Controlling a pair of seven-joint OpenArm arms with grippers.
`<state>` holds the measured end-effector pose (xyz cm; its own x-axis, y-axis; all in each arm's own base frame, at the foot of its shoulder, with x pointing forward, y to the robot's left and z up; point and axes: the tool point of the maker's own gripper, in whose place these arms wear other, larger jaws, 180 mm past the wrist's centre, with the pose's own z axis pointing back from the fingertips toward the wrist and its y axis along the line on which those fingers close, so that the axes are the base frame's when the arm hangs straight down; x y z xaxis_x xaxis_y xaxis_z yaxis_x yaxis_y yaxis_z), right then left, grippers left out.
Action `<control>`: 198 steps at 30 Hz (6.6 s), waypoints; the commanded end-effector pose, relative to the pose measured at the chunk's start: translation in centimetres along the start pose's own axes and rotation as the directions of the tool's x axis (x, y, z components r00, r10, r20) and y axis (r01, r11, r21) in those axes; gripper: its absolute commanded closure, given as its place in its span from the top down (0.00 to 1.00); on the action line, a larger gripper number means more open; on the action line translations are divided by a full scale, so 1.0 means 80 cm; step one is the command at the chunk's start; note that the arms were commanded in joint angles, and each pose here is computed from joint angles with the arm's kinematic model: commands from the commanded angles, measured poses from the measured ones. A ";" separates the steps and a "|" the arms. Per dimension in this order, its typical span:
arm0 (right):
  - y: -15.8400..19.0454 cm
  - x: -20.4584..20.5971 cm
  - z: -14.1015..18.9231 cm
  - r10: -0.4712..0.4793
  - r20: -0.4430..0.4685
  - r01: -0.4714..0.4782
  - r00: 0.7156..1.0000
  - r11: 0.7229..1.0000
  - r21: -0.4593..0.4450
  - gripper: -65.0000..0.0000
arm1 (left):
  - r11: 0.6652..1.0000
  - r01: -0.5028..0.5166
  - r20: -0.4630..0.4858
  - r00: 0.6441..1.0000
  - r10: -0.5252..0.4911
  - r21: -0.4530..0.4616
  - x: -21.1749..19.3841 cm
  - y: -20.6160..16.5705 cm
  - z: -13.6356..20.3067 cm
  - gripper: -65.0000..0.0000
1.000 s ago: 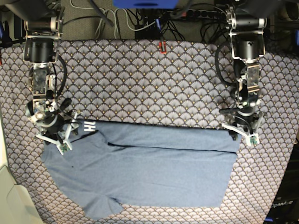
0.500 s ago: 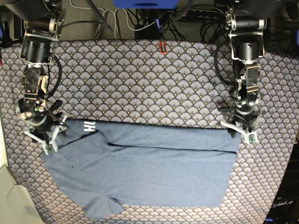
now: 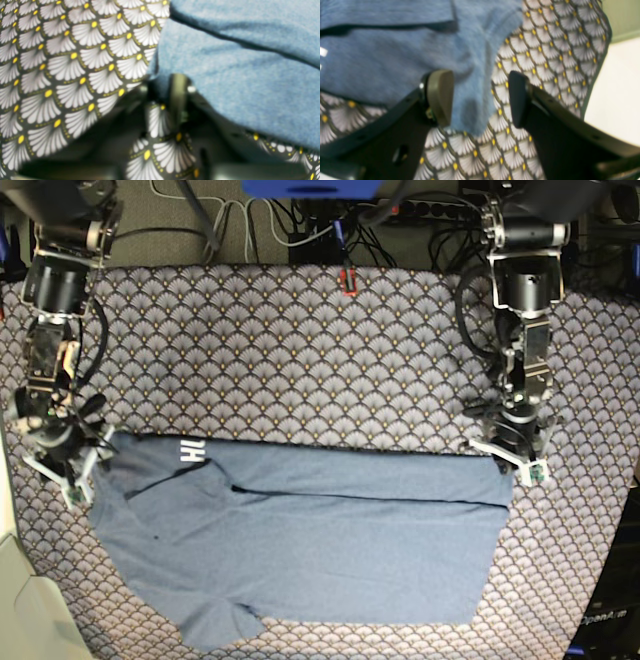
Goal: Fold the T-shirt properly
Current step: 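Lower the folded edge onto the shirt and open both grippers, then raise both grippers and move them back toward the collar side, then grasp the hem corners of the shirt with both grippers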
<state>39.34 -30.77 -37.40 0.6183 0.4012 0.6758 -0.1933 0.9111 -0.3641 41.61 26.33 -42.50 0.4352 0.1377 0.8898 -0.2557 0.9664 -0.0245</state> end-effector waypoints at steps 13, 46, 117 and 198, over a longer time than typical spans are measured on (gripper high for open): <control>0.003 -0.035 0.009 -0.031 -0.020 0.031 0.999 1.000 -0.003 0.55 | 1.000 0.005 0.048 0.999 -0.006 0.016 0.028 0.007 -0.005 0.00; 0.007 -0.062 -0.001 -0.105 -0.062 0.107 0.993 0.993 0.039 0.00 | 1.000 0.027 0.030 0.999 -0.027 0.015 0.019 0.008 -0.003 0.00; 0.104 -0.185 0.207 -0.024 -0.109 0.045 0.994 0.980 0.195 0.16 | 0.974 0.199 -0.159 0.971 -0.180 0.111 -0.073 0.126 0.237 0.22; 0.079 0.048 -0.072 -0.223 0.000 0.213 0.975 0.930 0.300 0.00 | 0.991 0.114 0.037 0.993 -0.111 -0.075 0.119 -0.005 -0.044 0.82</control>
<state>43.70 -23.66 -42.29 0.6712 0.1834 0.7183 -0.2784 0.9603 0.0150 47.54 27.22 -38.06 0.4865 0.0331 0.8730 -0.1299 0.9909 0.0348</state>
